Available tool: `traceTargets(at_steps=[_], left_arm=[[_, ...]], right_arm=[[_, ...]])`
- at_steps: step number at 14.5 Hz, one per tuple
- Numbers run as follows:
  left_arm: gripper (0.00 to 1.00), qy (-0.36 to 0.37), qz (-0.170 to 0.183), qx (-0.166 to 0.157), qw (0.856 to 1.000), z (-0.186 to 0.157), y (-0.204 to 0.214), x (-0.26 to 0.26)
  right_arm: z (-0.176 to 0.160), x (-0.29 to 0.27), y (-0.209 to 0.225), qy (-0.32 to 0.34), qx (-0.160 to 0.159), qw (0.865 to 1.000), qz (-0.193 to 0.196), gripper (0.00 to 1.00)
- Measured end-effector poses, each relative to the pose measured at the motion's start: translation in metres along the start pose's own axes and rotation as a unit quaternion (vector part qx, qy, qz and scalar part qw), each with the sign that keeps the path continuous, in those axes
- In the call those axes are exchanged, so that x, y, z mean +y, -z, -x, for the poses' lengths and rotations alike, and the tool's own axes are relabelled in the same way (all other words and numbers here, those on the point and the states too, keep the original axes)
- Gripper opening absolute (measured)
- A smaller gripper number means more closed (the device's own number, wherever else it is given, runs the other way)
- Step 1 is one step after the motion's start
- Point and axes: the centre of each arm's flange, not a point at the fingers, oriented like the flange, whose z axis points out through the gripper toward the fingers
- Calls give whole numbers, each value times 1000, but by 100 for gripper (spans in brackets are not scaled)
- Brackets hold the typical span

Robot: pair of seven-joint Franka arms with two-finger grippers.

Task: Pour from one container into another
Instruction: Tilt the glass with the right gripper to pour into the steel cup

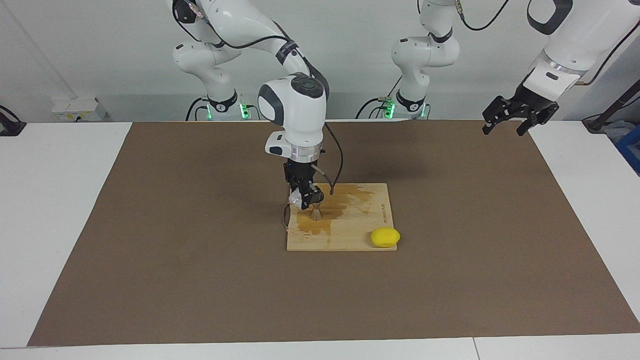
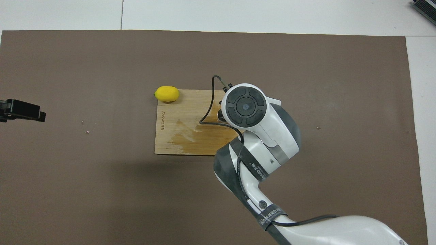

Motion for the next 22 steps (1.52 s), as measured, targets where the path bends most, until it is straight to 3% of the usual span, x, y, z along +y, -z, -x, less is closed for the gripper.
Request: traceTargets(at_steps=[7, 15, 22], left_arm=[[100, -22, -32, -14, 999, 3, 0, 13], [100, -20, -32, -13, 999, 3, 0, 11], [100, -26, -31, -12, 999, 3, 0, 17]], right_arm=[[-7, -6, 10, -34, -36, 999, -8, 52], [-30, -10, 14, -88, -85, 992, -12, 52], [-58, -9, 13, -148, -139, 979, -11, 52]])
